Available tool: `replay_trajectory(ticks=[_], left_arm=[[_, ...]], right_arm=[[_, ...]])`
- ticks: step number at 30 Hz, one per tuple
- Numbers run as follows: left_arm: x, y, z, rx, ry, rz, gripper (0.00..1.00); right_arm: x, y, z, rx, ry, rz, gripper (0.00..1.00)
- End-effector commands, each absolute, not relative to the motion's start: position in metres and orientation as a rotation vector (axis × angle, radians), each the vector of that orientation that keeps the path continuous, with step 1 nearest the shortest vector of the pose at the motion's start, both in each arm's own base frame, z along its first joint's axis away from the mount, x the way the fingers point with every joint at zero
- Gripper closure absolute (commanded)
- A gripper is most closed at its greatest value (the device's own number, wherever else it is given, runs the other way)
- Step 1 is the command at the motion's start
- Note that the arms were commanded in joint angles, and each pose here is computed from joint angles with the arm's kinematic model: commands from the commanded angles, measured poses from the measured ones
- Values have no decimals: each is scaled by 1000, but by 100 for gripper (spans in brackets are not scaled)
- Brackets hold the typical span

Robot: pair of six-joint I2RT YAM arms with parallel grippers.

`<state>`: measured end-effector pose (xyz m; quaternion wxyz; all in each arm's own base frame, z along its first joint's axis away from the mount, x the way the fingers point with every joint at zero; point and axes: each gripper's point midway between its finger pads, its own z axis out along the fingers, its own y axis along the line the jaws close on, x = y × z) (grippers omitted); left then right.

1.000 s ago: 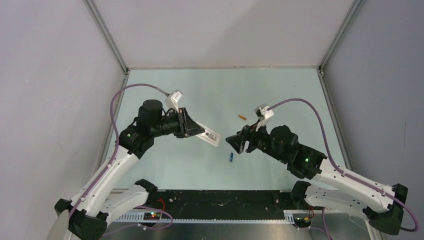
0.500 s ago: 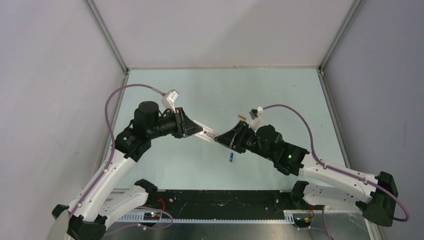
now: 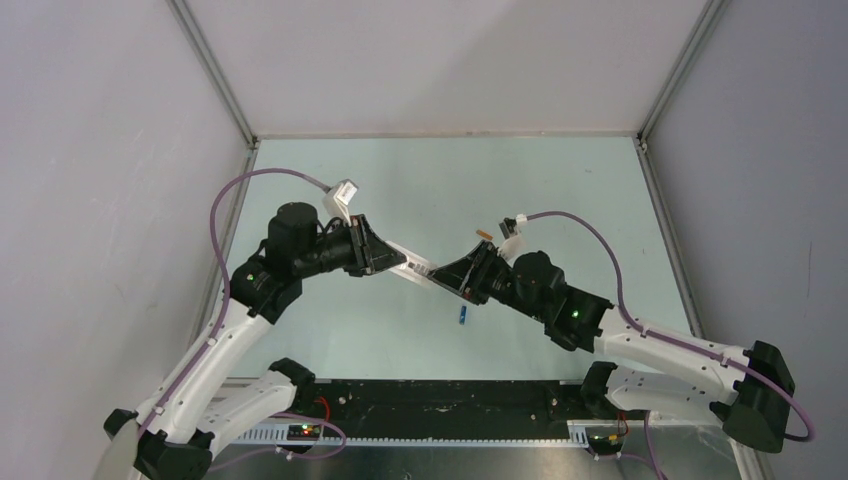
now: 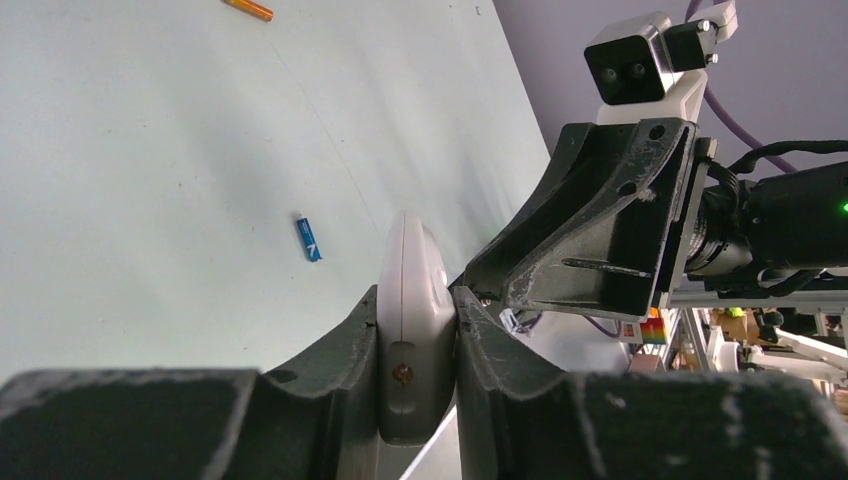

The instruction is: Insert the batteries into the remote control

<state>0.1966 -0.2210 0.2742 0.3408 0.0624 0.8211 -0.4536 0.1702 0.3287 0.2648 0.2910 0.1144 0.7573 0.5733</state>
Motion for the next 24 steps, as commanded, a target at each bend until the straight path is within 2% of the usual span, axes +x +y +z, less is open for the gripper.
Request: replay_trajectory(ticks=[1, 13, 24], left_arm=[[197, -224, 294, 186, 2056, -1221, 100], [196, -223, 295, 186, 2050, -1225, 100], [192, -225, 297, 192, 2050, -1247, 100]], right_arm=[[179, 329, 276, 312, 1952, 1545, 65], [183, 327, 270, 321, 1964, 1511, 58], [186, 330, 269, 298, 1951, 1500, 57]])
